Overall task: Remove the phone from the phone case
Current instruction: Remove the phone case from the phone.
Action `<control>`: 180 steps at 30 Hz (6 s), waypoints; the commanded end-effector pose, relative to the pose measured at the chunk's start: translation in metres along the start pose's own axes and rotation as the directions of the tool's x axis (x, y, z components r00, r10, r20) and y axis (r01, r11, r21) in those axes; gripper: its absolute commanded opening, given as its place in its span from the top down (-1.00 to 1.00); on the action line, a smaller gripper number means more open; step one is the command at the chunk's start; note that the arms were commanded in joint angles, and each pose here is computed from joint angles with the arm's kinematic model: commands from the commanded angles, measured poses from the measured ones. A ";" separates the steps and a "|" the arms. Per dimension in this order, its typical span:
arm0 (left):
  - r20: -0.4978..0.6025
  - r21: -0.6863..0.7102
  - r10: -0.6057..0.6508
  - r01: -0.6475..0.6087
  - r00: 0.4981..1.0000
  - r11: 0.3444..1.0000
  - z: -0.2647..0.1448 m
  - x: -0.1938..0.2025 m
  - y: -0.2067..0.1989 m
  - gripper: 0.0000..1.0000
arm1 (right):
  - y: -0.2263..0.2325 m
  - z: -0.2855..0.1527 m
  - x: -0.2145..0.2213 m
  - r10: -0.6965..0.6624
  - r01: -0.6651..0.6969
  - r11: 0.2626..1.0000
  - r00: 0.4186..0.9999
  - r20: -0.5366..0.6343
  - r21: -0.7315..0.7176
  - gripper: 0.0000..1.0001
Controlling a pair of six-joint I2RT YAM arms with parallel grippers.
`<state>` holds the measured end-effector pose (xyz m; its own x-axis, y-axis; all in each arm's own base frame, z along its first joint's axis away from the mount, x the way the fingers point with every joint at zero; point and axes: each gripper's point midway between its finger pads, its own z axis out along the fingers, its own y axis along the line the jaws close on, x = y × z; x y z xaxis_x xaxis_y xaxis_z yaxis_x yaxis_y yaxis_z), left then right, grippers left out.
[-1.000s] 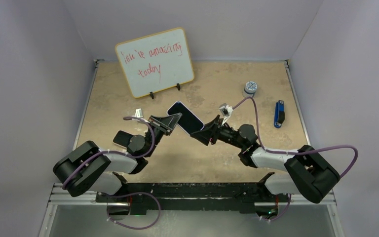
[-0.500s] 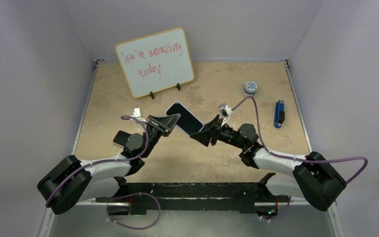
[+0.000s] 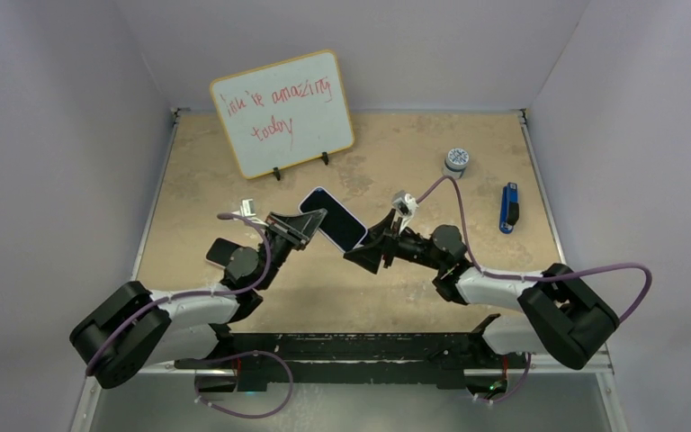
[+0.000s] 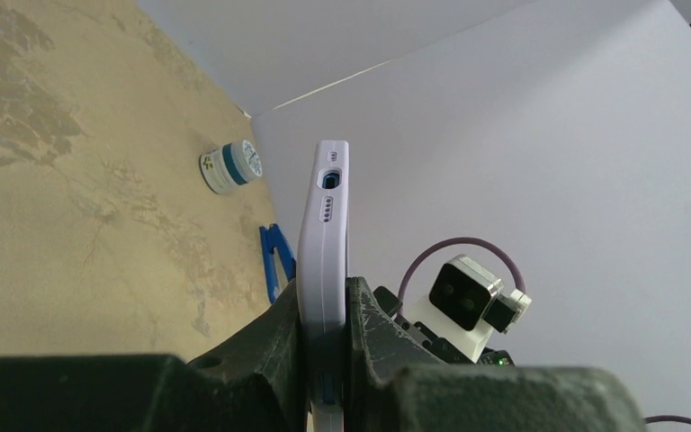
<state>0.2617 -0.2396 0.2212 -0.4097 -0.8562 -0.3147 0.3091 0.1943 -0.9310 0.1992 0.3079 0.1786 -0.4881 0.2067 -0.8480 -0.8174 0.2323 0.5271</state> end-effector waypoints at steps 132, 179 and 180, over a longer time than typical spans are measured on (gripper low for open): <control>-0.425 0.704 0.721 -0.300 0.547 0.643 -0.028 0.026 -0.139 1.00 | 0.077 0.001 -0.010 -0.444 0.417 0.837 0.896 0.006 -0.354 0.17; -0.564 0.688 0.681 -0.190 0.467 0.700 -0.038 0.039 -0.111 1.00 | 0.076 0.005 0.003 -0.677 0.615 0.626 0.734 0.058 -0.479 1.00; -0.569 0.685 0.677 -0.186 0.467 0.704 -0.038 0.039 -0.109 1.00 | 0.075 0.005 0.002 -0.694 0.633 0.609 0.717 0.065 -0.479 1.00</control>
<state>0.1740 -0.2782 0.2919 -0.4497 0.0181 -0.8930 0.8926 -0.0269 -0.4500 0.1363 0.3243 0.1910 -0.0220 -0.0286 -0.9993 -0.9931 -0.1147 0.0251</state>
